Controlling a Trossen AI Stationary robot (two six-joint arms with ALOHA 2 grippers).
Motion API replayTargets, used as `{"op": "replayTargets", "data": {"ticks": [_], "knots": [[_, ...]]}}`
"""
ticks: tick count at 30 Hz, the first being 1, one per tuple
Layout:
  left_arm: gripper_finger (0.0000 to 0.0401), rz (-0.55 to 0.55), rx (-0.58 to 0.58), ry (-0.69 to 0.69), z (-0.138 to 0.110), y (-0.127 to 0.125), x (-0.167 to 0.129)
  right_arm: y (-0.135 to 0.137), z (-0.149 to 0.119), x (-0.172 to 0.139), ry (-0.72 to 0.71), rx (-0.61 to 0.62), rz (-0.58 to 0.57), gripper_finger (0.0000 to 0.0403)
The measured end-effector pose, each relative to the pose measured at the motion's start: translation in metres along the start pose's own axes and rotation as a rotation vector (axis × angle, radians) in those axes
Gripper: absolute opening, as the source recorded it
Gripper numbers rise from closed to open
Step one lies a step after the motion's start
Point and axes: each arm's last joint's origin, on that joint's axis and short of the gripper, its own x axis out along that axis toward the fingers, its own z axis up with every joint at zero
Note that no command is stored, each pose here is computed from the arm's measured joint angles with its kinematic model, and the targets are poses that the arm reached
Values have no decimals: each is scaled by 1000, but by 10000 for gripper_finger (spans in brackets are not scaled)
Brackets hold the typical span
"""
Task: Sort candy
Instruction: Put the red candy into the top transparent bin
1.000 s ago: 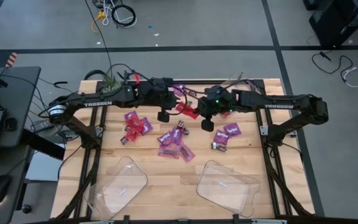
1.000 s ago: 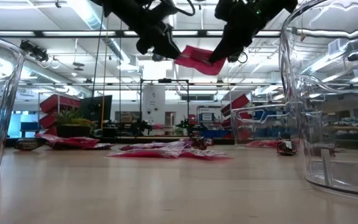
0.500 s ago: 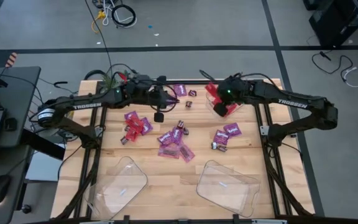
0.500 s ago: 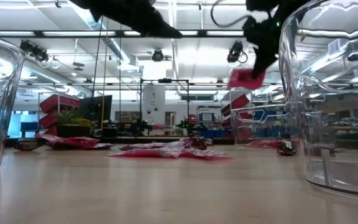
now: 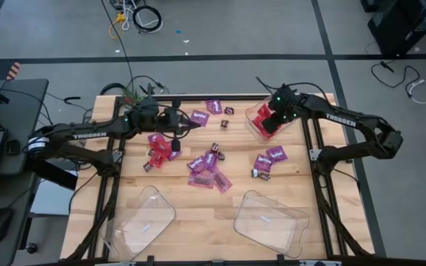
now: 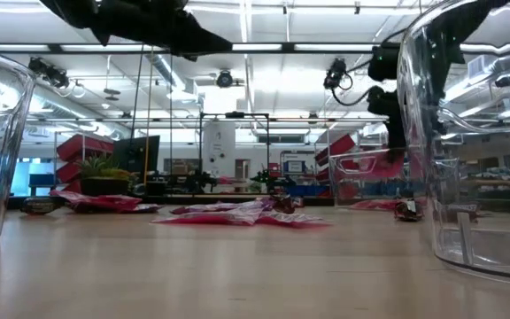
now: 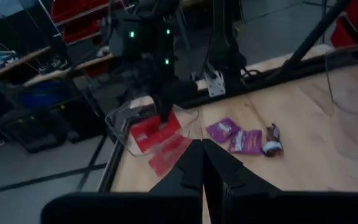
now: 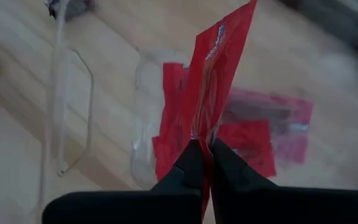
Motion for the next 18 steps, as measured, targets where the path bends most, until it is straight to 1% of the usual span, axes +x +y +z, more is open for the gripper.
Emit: {"op": "replayTargets", "data": {"ticks": [3,8,13,16,18], "knots": [[2,-17,-19,44,-4,-2,-1,-9,-3,5,25,31,-5,3],[1,-60,-36,122,-11,-8,1,-22,-7,17,62,84,21,4],[1,-81,-42,163,-14,-13,1,-32,-9,32,120,123,-1,6],[1,-95,-47,185,-16,-16,1,-33,-5,32,108,111,-41,21],[1,-92,-49,205,-17,-17,0,-32,0,28,87,88,-69,43]]}}
